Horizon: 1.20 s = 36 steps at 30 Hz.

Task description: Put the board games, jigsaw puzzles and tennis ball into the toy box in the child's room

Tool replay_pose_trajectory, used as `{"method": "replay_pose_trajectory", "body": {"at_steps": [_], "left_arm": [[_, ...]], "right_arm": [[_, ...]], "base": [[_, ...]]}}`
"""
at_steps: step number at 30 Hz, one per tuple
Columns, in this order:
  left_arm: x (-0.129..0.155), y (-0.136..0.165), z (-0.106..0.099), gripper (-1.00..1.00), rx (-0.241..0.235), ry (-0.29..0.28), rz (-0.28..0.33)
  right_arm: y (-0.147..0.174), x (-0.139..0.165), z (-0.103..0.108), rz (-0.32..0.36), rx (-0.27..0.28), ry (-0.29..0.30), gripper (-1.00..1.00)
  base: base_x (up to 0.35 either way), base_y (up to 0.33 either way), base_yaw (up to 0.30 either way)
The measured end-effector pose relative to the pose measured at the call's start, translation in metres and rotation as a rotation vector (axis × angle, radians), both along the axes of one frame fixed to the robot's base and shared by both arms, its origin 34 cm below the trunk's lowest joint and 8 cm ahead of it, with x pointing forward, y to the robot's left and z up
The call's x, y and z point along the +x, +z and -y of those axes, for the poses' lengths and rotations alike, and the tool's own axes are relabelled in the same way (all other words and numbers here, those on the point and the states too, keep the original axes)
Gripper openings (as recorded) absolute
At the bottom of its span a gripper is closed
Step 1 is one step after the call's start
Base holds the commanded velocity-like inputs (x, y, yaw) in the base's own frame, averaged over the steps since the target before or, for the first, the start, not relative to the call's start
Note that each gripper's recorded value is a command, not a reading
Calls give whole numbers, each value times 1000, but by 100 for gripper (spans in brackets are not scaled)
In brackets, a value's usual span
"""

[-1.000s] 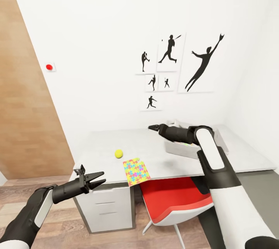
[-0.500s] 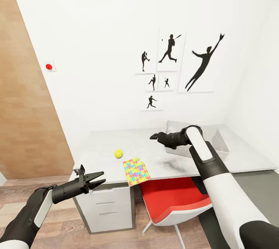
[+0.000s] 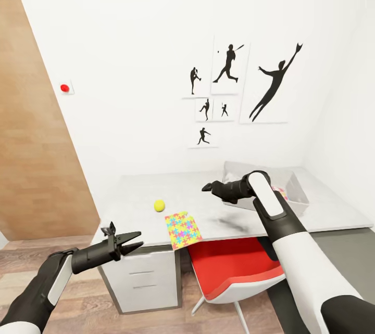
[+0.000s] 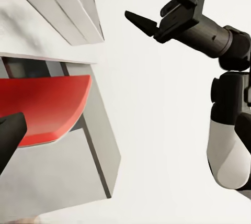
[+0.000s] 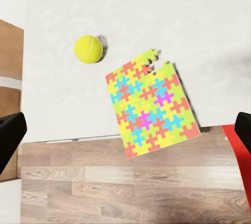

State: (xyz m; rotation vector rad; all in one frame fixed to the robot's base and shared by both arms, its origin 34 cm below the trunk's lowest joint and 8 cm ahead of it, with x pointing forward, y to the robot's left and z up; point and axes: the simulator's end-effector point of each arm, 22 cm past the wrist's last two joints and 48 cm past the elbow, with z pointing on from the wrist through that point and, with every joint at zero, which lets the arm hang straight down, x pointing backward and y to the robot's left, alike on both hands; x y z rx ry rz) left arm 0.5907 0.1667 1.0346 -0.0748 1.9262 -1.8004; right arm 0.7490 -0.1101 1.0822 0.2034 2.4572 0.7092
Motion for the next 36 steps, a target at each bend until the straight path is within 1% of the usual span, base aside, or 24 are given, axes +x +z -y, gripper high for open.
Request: {"method": "replay_pose_trajectory", "body": {"at_steps": [2,4,5,7,8,9,11,14,17,20,26,36], "left_arm": [[2,-9,0,100,14,8,-9],[7,-27,-3,100,54,34,-20],[9,-33,-4,100,65,42,-25],[11,-55,-8,100,103,69,-56],[11,-60,-8,100,109,74,-64],[12,-67,-8,100,117,80,-75],[12,-75,-3,100,120,82,-87],[12,-81,2,100,119,82,-96],[13,-85,6,100,118,82,-92],[14,-87,12,100,111,81,-85],[16,-92,17,100,105,79,-82],[20,-100,18,100,96,81,-78]], "right_arm": [[-1,1,2,1,1,-1,100],[7,2,2,30,6,1,100],[12,3,1,44,7,3,100],[39,4,-2,120,22,14,100],[46,4,-3,142,27,18,100],[59,1,-7,178,44,27,100],[77,-6,-16,221,87,51,100],[84,-11,-24,237,122,72,100],[84,-14,-26,242,137,78,100],[81,-18,-26,245,149,79,100],[89,-24,-33,288,156,99,100],[81,-22,-33,293,155,100,100]], "base": [[0,0,0],[0,0,0],[0,0,0],[0,0,0],[0,0,0],[0,0,0],[0,0,0],[0,0,0],[0,0,0],[0,0,0],[0,0,0],[0,0,0]]}}
